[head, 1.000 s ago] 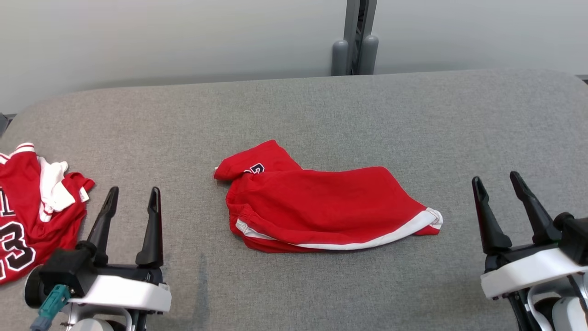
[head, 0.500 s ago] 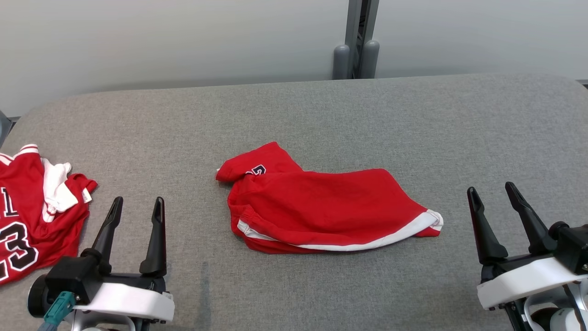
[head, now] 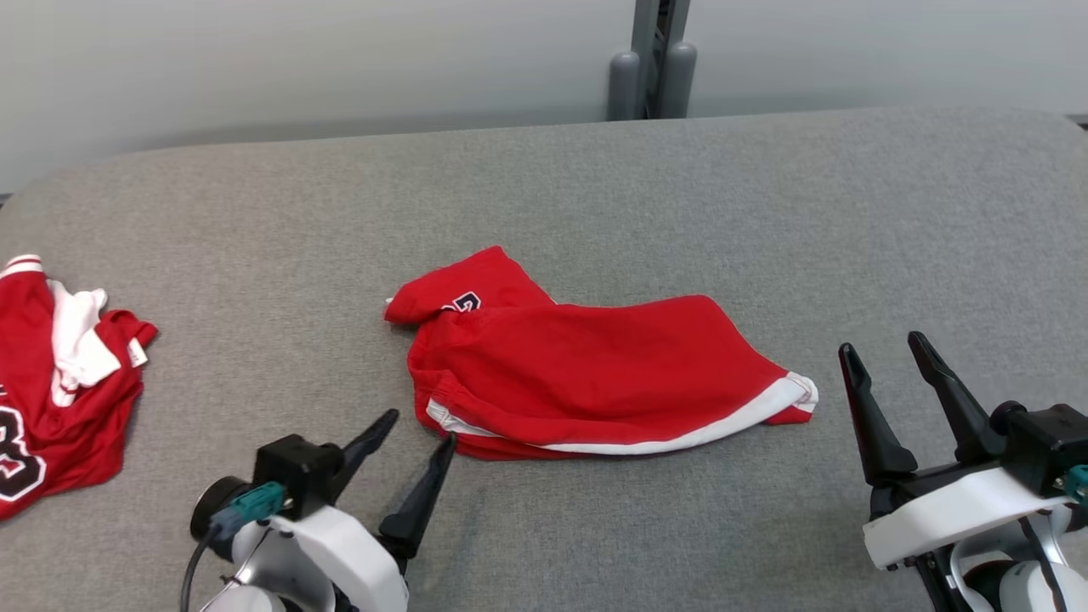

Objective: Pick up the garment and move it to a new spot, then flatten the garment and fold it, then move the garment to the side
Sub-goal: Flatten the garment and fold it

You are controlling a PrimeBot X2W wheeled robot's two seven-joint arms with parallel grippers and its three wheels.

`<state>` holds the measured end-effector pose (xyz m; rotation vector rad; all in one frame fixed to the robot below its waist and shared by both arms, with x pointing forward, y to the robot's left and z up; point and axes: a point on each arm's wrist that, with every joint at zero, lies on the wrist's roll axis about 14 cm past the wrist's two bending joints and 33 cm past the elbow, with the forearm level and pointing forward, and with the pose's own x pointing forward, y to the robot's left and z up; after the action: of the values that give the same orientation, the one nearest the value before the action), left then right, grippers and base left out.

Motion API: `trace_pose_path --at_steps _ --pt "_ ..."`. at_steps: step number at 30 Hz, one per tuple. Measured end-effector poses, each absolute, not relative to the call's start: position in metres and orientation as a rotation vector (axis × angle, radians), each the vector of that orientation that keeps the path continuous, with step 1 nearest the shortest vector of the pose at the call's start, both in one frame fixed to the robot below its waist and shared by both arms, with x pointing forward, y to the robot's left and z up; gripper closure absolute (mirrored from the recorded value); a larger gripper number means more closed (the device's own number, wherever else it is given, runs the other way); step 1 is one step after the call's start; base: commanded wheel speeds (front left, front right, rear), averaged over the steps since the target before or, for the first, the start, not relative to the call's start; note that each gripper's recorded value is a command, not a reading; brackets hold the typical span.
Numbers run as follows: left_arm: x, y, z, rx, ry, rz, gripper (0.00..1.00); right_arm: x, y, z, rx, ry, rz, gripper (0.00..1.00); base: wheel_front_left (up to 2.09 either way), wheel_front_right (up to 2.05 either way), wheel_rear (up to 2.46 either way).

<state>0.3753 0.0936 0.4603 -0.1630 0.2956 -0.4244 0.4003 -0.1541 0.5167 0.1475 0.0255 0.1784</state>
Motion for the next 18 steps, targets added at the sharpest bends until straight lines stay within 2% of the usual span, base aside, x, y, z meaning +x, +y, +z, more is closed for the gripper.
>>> trace_pose_path --at_steps 13,14,15,18 --pt "0.403 0.073 0.422 -0.028 0.459 -0.607 0.00 0.403 -0.167 0.490 0.163 0.098 0.130 0.00 0.00 0.00 0.00" --pt "0.404 0.072 0.419 -0.020 0.472 -0.615 0.07 0.403 -0.168 0.489 0.162 0.101 0.127 0.00 0.00 0.00 0.00" --pt "0.405 0.071 0.418 -0.019 0.478 -0.624 1.00 0.403 -0.169 0.488 0.162 0.101 0.123 0.00 0.00 0.00 0.00" --pt "0.405 0.067 0.420 -0.027 0.488 -0.651 1.00 0.402 -0.172 0.486 0.162 0.105 0.114 0.00 0.00 0.00 0.00"
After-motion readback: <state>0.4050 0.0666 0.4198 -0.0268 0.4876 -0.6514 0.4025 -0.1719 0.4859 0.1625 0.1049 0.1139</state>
